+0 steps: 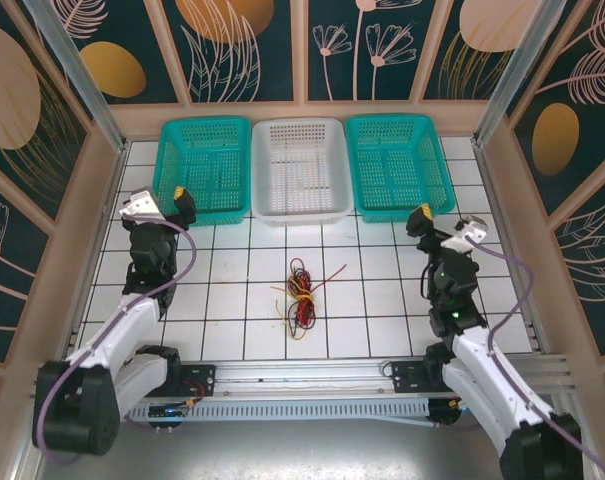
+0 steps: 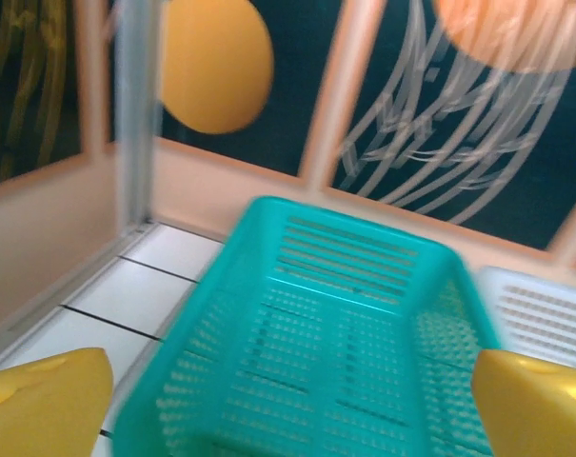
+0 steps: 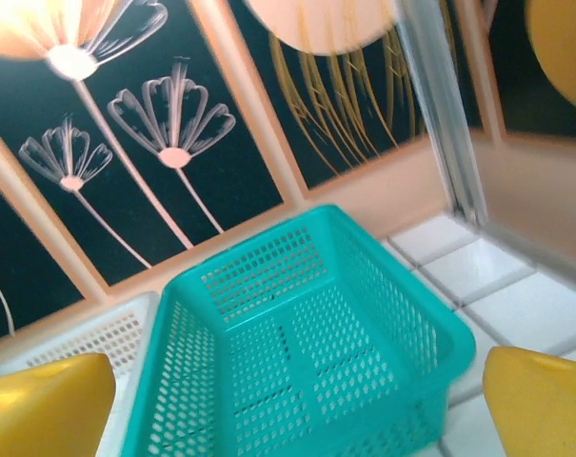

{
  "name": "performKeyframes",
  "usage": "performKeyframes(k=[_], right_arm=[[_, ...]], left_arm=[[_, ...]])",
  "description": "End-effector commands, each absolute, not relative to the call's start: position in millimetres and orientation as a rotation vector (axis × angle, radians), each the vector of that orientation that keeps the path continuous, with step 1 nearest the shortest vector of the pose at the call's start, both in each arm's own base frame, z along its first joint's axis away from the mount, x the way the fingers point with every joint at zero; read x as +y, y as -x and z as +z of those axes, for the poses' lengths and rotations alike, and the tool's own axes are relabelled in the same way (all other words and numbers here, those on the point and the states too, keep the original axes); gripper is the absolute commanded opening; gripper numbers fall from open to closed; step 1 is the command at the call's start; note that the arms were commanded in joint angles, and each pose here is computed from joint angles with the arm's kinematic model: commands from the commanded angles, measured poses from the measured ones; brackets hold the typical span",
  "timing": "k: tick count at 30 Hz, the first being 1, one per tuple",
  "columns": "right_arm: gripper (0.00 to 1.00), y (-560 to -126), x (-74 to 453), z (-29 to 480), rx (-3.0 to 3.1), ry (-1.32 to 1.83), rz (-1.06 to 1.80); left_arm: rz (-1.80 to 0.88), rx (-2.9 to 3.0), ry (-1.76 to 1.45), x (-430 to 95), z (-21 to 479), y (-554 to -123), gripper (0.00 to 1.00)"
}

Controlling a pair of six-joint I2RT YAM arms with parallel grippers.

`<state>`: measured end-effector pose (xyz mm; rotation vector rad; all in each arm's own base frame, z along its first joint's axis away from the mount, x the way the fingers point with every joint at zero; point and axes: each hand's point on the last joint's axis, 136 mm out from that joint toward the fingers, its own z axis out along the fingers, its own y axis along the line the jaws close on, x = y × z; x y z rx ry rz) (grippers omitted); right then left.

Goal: Untangle the cables

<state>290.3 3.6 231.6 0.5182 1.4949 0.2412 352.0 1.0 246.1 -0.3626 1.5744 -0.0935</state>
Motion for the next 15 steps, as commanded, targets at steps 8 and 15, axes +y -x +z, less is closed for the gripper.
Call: performKeyframes(k=[8, 15], right_arm=[[0.99, -253.4, 45.8, 108.6, 2.187, -0.867, 0.195], [0.94, -247.2, 227.0, 137.9, 2.337, -0.056, 0.230]], left_arm=[[-0.490, 1.753, 0.437, -49.3, 252.9, -314.7, 0.99], [-0.571, 1.819, 0.413, -67.0, 265.0, -326.2, 0.99]])
